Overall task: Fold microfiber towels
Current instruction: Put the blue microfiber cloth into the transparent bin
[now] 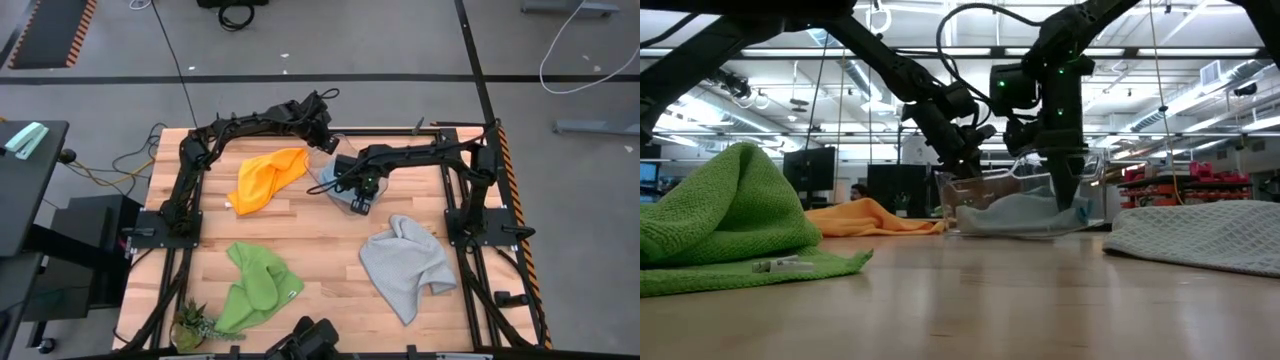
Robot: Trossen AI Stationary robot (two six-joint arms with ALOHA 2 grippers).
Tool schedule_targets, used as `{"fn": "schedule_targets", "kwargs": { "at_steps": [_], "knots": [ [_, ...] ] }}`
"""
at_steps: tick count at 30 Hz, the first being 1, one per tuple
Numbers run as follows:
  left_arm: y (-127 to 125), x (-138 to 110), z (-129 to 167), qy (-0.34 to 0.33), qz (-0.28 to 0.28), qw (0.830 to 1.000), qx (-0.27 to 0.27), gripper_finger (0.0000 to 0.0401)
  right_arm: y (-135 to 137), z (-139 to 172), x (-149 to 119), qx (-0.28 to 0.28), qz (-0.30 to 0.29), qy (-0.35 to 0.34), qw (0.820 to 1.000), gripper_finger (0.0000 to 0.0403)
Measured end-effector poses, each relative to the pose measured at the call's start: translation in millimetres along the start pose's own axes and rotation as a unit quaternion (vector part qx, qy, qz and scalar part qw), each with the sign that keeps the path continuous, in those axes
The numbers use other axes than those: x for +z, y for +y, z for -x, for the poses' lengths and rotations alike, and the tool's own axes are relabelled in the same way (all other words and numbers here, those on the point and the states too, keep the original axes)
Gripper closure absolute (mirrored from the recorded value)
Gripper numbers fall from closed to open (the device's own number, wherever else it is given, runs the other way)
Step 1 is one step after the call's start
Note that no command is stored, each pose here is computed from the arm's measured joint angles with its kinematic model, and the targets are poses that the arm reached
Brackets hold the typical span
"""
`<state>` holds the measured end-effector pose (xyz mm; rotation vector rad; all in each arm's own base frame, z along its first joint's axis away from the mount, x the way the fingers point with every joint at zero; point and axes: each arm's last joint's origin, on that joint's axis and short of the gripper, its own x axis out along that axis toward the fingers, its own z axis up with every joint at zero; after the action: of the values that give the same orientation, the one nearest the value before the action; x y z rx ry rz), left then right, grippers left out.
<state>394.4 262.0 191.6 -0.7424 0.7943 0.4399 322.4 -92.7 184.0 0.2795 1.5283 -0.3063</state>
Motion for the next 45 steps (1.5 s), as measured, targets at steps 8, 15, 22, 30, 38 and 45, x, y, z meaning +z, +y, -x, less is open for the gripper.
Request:
{"fn": "schedule_targets", "kwargs": {
  "at_steps": [8,15,22,30,38,45],
  "knots": [
    [0.2,0.9,0.2,-0.003,0.001,1.000,-0.003,0.0351,13.4,-3.0,-3.4,0.027,0.033,0.006,0.999,0.0403],
    [-1.7,2.4,-0.1,-0.011,0.007,1.000,-0.011,0.0345,28.0,-2.6,-4.8,0.036,0.059,0.003,0.998,0.0403],
    [-2.3,3.4,0.2,-0.014,0.005,1.000,-0.016,0.0343,27.6,-2.6,-3.5,0.037,0.032,-0.002,0.999,0.0403],
    [-6.6,11.5,7.3,-0.019,-0.013,0.999,-0.039,0.0318,14.6,-2.8,-1.9,0.038,-0.002,0.000,0.999,0.0403],
    [-2.3,10.9,11.6,0.000,-0.019,0.999,-0.040,0.0268,3.9,-12.7,-7.9,0.034,-0.029,0.020,0.999,0.0403],
    [5.2,16.3,25.7,0.000,-0.017,0.998,-0.059,0.0237,-2.0,-20.2,-15.0,0.045,-0.036,0.037,0.998,0.0403]
  ]
}}
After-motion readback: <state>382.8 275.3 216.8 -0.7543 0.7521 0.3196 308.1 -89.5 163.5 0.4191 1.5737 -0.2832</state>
